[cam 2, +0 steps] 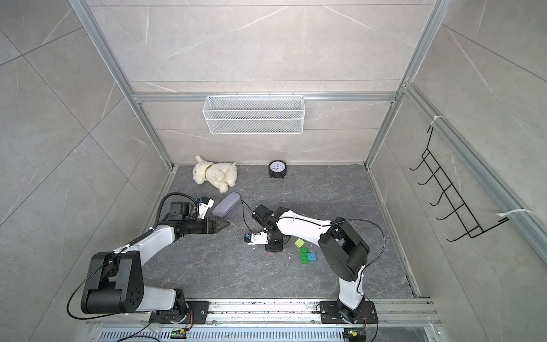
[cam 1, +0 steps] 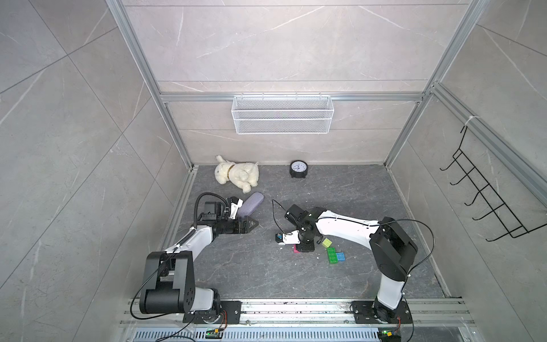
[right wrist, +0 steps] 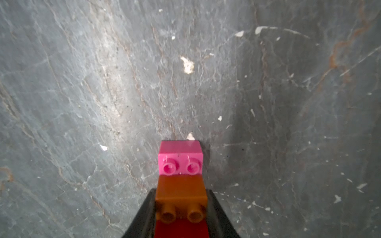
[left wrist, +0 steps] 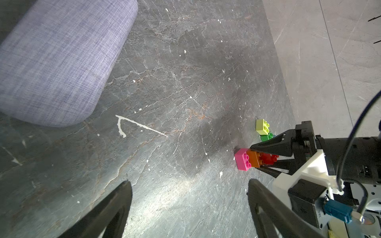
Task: Assemble the letter y with lego
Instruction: Move the lego brick at the center of the board.
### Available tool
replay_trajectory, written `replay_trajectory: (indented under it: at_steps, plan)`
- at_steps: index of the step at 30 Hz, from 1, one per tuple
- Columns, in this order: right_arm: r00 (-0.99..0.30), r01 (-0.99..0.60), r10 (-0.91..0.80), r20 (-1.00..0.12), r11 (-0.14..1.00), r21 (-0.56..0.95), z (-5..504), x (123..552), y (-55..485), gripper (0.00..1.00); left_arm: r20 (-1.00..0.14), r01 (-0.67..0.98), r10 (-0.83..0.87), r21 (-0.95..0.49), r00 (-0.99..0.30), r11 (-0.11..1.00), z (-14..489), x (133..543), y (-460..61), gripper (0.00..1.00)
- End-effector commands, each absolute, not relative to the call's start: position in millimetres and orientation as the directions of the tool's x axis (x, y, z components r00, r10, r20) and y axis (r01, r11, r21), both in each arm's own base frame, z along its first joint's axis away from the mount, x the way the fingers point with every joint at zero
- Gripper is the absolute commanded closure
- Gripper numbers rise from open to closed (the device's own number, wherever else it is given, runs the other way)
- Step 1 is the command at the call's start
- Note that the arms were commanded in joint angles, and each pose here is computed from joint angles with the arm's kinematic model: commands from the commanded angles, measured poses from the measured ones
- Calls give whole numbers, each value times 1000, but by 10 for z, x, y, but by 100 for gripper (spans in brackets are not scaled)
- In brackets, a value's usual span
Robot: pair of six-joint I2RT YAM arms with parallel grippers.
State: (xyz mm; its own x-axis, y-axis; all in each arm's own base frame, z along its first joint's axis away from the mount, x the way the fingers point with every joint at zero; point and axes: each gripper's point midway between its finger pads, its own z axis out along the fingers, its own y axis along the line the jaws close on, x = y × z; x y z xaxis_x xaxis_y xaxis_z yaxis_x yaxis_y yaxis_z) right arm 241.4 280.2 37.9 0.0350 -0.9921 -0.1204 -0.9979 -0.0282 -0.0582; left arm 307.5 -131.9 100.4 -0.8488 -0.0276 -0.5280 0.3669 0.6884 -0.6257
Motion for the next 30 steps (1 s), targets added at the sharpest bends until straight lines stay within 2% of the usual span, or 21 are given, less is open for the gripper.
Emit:
replay_trajectory:
  at_steps: [1,5,9,15,21,25,30]
  plan:
    - [42,-999,-999,-27,-43,30,-38,2238,2698,77,-545,381,-32,-624,-838,682,1075,3127,-1329,10]
    - [1,-1000,-996,-86,-2,12,85,2342,2888,77,-560,383,-35,-608,-827,695,1098,3154,-1281,10]
    - [-15,-1000,-990,-137,17,-11,210,2478,3129,77,-556,318,-81,-583,-827,747,1078,3275,-1134,10]
    - [17,-1000,-992,-125,-14,-23,212,2623,3366,76,-569,282,-98,-541,-816,792,1078,3320,-989,9]
    - [34,-998,-983,-183,-24,-57,333,2774,3613,64,-568,235,-132,-526,-813,817,1070,3359,-868,8]
    - [46,-996,-973,-225,-28,-83,523,2839,3725,51,-566,256,-130,-549,-814,796,1080,3328,-922,8]
    - [36,-989,-954,-299,9,-148,858,2908,3785,46,-568,283,-130,-579,-813,764,1119,3298,-993,9]
